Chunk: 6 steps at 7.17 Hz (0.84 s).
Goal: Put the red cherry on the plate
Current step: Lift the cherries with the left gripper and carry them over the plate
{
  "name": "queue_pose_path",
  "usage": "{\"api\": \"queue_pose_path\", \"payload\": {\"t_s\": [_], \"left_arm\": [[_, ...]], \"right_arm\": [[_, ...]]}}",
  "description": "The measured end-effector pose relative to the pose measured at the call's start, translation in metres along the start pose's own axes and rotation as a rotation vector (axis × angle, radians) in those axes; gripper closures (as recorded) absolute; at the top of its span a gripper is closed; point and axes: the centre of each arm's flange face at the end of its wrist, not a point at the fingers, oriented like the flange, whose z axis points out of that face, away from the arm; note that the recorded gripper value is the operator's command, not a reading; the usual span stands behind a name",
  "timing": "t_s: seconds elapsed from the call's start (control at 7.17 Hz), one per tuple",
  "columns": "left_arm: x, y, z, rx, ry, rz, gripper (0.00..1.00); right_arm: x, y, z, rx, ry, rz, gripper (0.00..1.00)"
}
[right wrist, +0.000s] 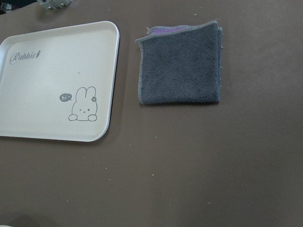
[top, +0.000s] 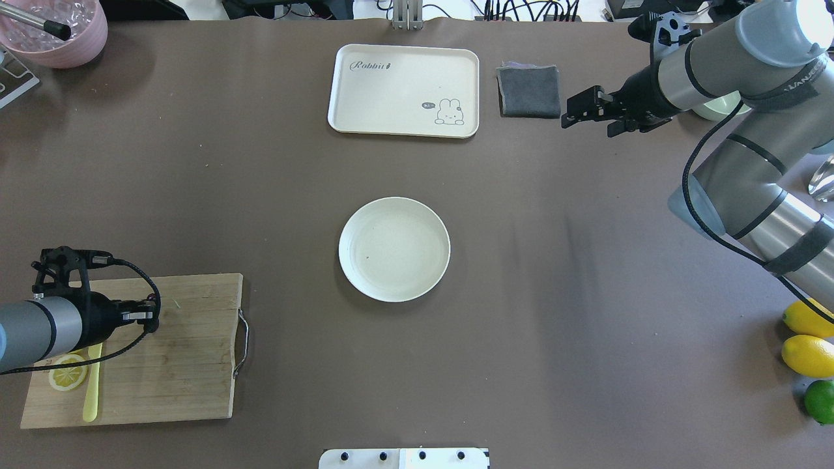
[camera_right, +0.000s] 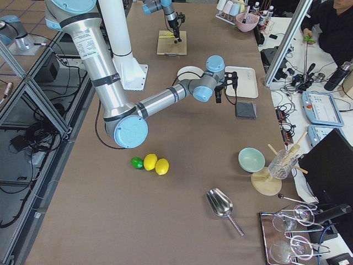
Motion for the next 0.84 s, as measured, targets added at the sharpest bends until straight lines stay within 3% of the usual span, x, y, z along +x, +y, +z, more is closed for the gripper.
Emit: {"api": "queue_pose_path", "payload": {"t_s": [0.42, 0.84], "left_arm": [[0.031, -0.043, -0.028, 0.048, 0.084, -0.049, 1.00], [0.173, -0.105, -0.011, 0.057, 0.096, -0.115, 1.00]], "right_arm": [[0.003, -0.001, -0.005, -0.001, -0.004, 0.003, 0.00], [0.011, -0.002, -0.008, 0.000, 0.000, 0.010, 0.00]]}}
